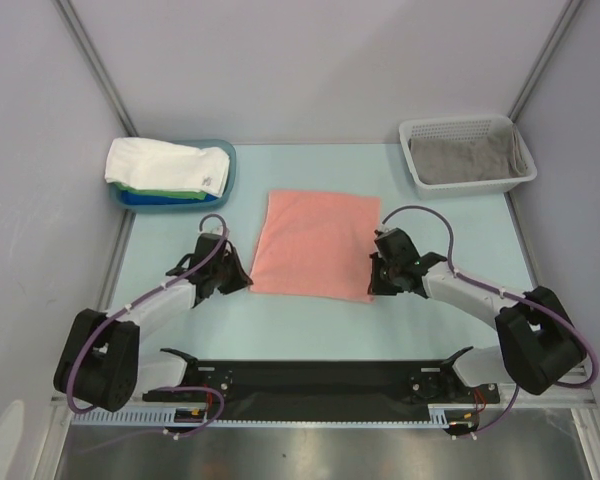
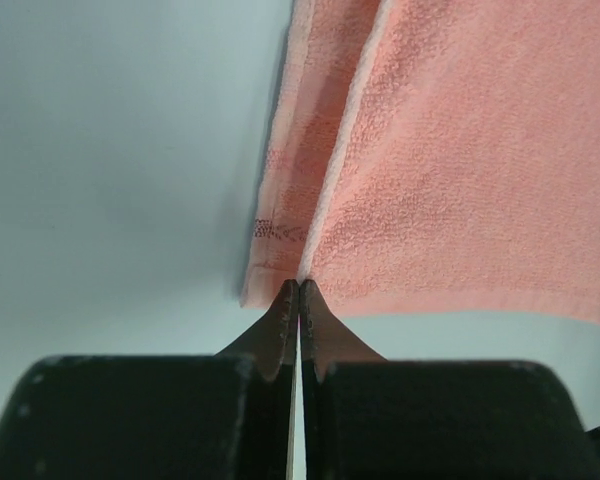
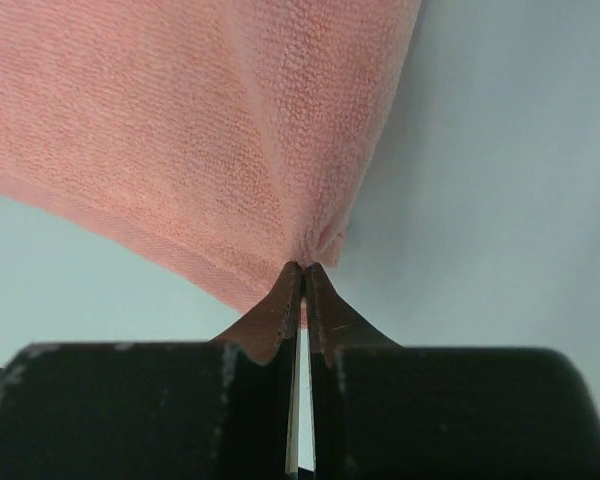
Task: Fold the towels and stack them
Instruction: Fold the towel
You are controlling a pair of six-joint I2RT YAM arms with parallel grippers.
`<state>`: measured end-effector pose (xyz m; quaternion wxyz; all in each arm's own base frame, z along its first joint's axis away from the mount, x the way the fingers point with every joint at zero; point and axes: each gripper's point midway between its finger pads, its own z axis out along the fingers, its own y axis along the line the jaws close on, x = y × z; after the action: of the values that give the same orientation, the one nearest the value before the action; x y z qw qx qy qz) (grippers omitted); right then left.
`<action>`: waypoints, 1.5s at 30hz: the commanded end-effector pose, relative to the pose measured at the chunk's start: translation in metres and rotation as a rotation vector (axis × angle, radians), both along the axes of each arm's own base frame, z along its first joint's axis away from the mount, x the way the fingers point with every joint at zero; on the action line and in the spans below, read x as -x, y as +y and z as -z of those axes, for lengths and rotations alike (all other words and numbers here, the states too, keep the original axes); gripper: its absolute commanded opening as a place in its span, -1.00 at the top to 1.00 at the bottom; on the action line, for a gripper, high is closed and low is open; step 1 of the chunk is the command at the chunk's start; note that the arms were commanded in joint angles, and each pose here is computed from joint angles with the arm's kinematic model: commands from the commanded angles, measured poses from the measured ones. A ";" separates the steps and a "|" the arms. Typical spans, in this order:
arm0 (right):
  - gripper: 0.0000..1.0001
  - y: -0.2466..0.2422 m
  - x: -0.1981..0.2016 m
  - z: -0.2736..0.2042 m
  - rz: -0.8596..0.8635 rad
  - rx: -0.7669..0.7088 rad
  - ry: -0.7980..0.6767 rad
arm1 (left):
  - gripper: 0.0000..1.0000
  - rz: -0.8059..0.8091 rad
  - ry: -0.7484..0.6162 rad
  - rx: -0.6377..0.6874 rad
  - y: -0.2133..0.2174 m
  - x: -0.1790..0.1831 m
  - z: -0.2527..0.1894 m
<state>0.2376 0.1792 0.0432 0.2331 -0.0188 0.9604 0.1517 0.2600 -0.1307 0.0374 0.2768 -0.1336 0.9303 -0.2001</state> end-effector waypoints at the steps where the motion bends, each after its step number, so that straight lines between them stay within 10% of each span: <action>1: 1.00 0.006 -0.006 0.007 0.007 -0.018 -0.011 | 0.99 -0.026 -0.024 0.007 0.000 -0.011 0.004; 9: 0.93 0.004 -0.005 0.015 0.006 0.002 -0.003 | 0.99 -0.048 -0.016 -0.006 0.003 -0.014 0.009; 13: 0.57 0.003 -0.007 0.012 0.010 0.000 -0.014 | 0.99 -0.055 -0.011 -0.012 0.005 -0.013 0.012; 20: -0.07 0.000 -0.040 -0.030 0.060 -0.044 -0.098 | 0.19 -0.062 -0.102 -0.026 0.007 -0.029 -0.027; 34: 0.02 -0.032 -0.219 -0.060 0.299 -0.088 -0.244 | -0.32 -0.068 -0.463 -0.164 -0.008 -0.195 -0.137; 45: 0.04 -0.051 -0.293 -0.046 0.364 -0.052 -0.238 | -0.38 0.013 -0.382 -0.240 -0.027 -0.295 -0.086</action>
<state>0.5165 0.1329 0.0802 0.3564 0.1421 0.9132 0.1371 0.5409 -0.1604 0.1163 0.4572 -0.0712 0.8782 -0.1209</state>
